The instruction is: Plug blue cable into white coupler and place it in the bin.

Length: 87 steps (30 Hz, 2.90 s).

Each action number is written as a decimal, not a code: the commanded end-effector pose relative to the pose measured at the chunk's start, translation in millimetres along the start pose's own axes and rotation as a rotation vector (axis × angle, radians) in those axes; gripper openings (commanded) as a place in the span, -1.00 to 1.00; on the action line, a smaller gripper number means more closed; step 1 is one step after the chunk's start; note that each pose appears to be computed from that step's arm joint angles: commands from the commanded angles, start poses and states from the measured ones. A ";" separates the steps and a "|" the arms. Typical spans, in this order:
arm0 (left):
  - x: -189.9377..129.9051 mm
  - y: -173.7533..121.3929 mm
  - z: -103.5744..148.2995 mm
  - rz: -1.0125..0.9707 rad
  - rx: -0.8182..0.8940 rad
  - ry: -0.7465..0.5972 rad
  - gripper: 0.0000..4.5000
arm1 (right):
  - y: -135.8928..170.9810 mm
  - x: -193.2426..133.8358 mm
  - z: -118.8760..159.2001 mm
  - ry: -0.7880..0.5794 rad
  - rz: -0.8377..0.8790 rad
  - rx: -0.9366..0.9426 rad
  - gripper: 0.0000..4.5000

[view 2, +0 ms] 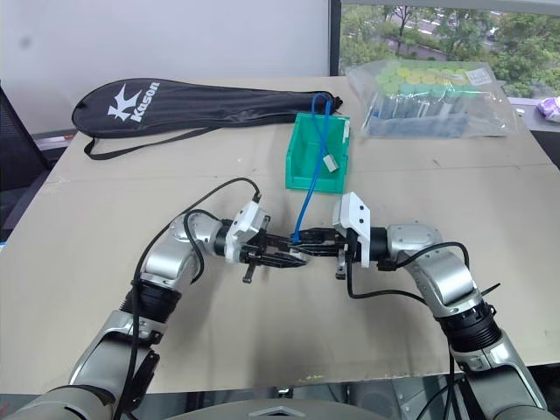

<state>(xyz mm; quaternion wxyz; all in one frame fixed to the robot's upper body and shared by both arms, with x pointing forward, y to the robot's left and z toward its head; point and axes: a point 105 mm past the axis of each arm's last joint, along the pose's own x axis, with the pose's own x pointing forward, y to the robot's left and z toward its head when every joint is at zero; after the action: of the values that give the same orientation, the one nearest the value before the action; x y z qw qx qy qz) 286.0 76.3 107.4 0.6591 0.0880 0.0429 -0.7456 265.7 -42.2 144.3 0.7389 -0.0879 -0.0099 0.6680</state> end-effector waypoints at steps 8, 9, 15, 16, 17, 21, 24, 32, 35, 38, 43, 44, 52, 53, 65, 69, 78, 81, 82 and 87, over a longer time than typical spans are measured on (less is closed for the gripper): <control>7.9 8.4 7.2 0.025 0.106 0.022 -0.74 | -7.6 -10.7 -49.8 0.241 -0.027 -0.060 -1.00; 9.8 9.7 5.6 0.038 0.115 0.026 -0.74 | -8.4 -10.3 -53.9 0.251 -0.036 -0.062 -1.00; 18.8 14.2 -5.6 0.088 0.175 0.064 -0.74 | -7.6 -5.8 -65.9 0.279 -0.035 -0.061 -1.00; 19.5 13.6 -6.4 0.088 0.175 0.063 -0.74 | -8.8 -5.0 -65.5 0.279 -0.037 -0.059 -1.00; 20.1 12.8 -7.4 0.085 0.178 0.066 -0.74 | -9.5 -4.5 -65.5 0.283 -0.035 -0.064 -1.00; 21.6 11.5 -9.0 0.082 0.183 0.064 -0.74 | -11.4 -1.6 -67.1 0.289 -0.026 -0.060 -1.00; 22.5 11.4 -9.5 0.082 0.184 0.062 -0.74 | -6.0 -0.8 -78.3 0.311 -0.004 -0.040 -1.00; 18.3 12.5 -11.4 0.093 0.135 0.063 -0.15 | -8.8 3.7 -76.7 0.252 -0.030 -0.011 -1.00; 8.9 6.2 -16.4 0.120 0.159 0.098 0.49 | -16.2 3.0 -60.8 0.181 -0.061 -0.018 -1.00; -7.2 -7.5 -15.9 0.132 0.160 0.121 0.62 | -23.8 0.2 -38.8 0.111 -0.088 -0.016 -1.00; -49.4 -19.7 -12.4 0.322 0.102 0.157 0.62 | -41.9 -4.8 -3.2 0.031 -0.137 -0.046 -1.00; -55.0 -17.0 -8.6 0.388 0.090 0.145 0.62 | -45.7 -4.4 2.5 0.013 -0.149 -0.043 -1.00; -79.4 -7.5 39.9 0.810 0.002 0.004 0.62 | -92.3 7.7 57.0 -0.102 -0.257 -0.015 -1.00; -78.8 -7.7 46.0 0.843 -0.011 -0.022 0.62 | -101.0 10.9 63.1 -0.104 -0.273 -0.001 -1.00; -69.0 -16.6 78.1 0.933 -0.013 -0.054 0.70 | -169.9 20.9 66.8 -0.063 -0.471 0.036 -0.34; -65.1 -13.6 74.0 0.925 -0.029 -0.034 0.70 | -188.9 5.2 66.5 -0.076 -0.617 0.040 0.49; -71.4 -26.5 45.8 0.965 -0.033 0.092 0.70 | -147.9 -64.2 43.1 -0.096 -0.621 -0.024 0.99; -75.9 -33.8 30.6 1.027 -0.036 0.104 0.70 | -99.9 -79.6 26.1 -0.090 -0.510 -0.010 0.99; -74.2 -38.4 23.3 1.021 -0.051 0.107 0.70 | -84.0 -85.0 16.8 -0.073 -0.486 0.011 0.99; -69.7 -55.4 -21.1 1.006 -0.085 0.161 0.70 | -20.5 -122.2 -44.8 0.041 -0.542 0.091 0.99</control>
<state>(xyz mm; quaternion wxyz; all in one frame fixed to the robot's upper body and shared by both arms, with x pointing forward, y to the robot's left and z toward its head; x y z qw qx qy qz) 240.5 154.5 99.3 0.9347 0.1161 0.0918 -0.3232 287.2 -163.7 108.8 0.8931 -0.0435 0.0345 0.4464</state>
